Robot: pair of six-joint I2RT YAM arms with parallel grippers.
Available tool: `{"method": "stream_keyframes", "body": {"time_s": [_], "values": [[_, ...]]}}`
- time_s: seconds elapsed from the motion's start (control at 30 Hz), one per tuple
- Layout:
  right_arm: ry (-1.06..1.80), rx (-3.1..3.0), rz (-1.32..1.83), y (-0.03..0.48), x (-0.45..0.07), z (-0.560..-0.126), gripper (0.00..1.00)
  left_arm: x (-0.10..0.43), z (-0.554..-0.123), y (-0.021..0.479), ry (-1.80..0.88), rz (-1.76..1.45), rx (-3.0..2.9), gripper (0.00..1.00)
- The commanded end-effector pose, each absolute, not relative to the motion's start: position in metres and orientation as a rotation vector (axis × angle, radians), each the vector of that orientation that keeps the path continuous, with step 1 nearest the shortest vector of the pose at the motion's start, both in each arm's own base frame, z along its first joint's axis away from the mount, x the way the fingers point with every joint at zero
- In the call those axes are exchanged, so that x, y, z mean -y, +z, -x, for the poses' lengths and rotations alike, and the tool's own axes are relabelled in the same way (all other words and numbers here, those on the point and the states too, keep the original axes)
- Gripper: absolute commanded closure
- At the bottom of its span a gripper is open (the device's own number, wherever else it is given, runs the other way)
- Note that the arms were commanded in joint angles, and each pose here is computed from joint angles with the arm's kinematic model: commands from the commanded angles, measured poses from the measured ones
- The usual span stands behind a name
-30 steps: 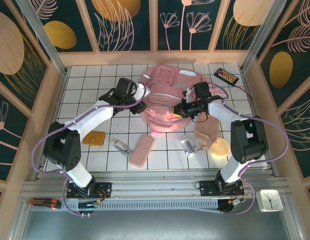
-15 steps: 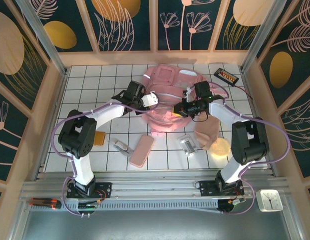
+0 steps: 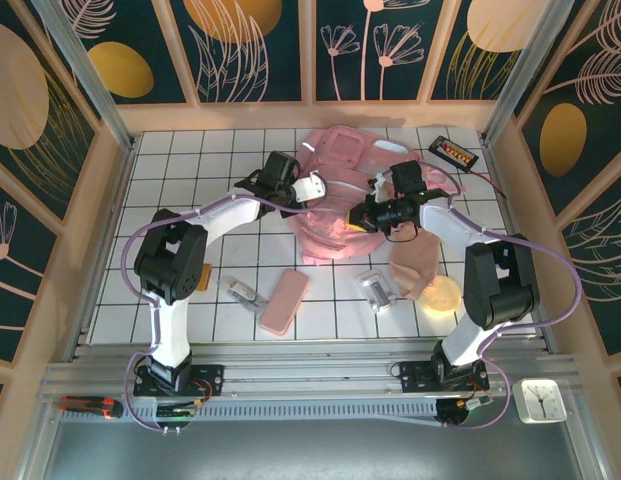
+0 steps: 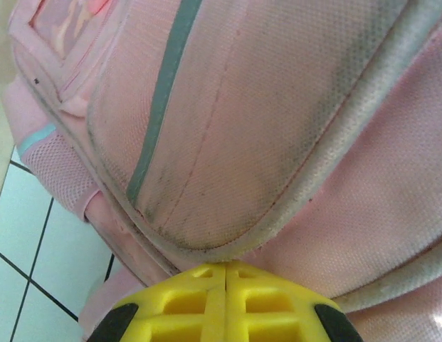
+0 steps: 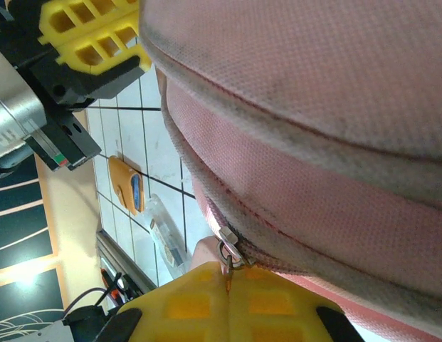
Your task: Pack books, pencil case, and school supplies into a backpack
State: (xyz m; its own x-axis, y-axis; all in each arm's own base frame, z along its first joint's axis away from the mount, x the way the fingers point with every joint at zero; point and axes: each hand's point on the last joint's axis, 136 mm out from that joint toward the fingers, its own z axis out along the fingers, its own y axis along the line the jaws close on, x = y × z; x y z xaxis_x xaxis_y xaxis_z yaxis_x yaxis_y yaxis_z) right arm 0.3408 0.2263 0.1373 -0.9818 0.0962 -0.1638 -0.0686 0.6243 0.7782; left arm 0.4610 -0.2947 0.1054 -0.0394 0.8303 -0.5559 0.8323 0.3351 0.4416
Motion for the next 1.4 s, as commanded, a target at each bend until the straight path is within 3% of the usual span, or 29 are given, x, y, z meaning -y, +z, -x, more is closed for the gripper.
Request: {"method": "stream_keyframes", "body": {"time_s": [0.0,0.4,0.7,0.83,0.9,1.0,1.17,1.3,1.37], "values": [[1.331,-2.644,0.007,0.146,-0.229,-0.336,1.0,0.318,-0.468,0.135,-0.126,-1.351,-1.837,1.0],[1.203,-2.561,-0.093,0.16,-0.216,-0.36,1.0,0.303,-0.462,0.191,-0.266,-1.005,-1.958,1.0],[1.17,-2.494,-0.039,0.174,-0.224,-0.434,1.0,0.258,-0.414,0.219,-0.249,-0.832,-1.992,1.0],[1.173,-2.514,-0.02,0.177,-0.227,-0.435,1.0,0.259,-0.393,0.208,-0.292,-0.907,-1.94,1.0],[1.186,-2.536,-0.022,0.176,-0.229,-0.417,1.0,0.259,-0.397,0.21,-0.282,-0.895,-1.922,0.73],[1.213,-2.564,0.015,0.18,-0.239,-0.374,1.0,0.265,-0.408,0.212,-0.261,-0.916,-1.92,0.6],[1.194,-2.635,-0.008,0.171,-0.226,-0.311,1.0,0.284,-0.425,0.204,-0.256,-1.031,-1.875,0.47],[1.15,-2.627,-0.095,0.167,-0.196,-0.289,1.0,0.299,-0.429,0.183,-0.242,-1.174,-1.847,0.35],[1.15,-2.616,-0.111,0.167,-0.191,-0.284,1.0,0.312,-0.419,0.178,-0.287,-1.284,-1.803,0.33]]}}
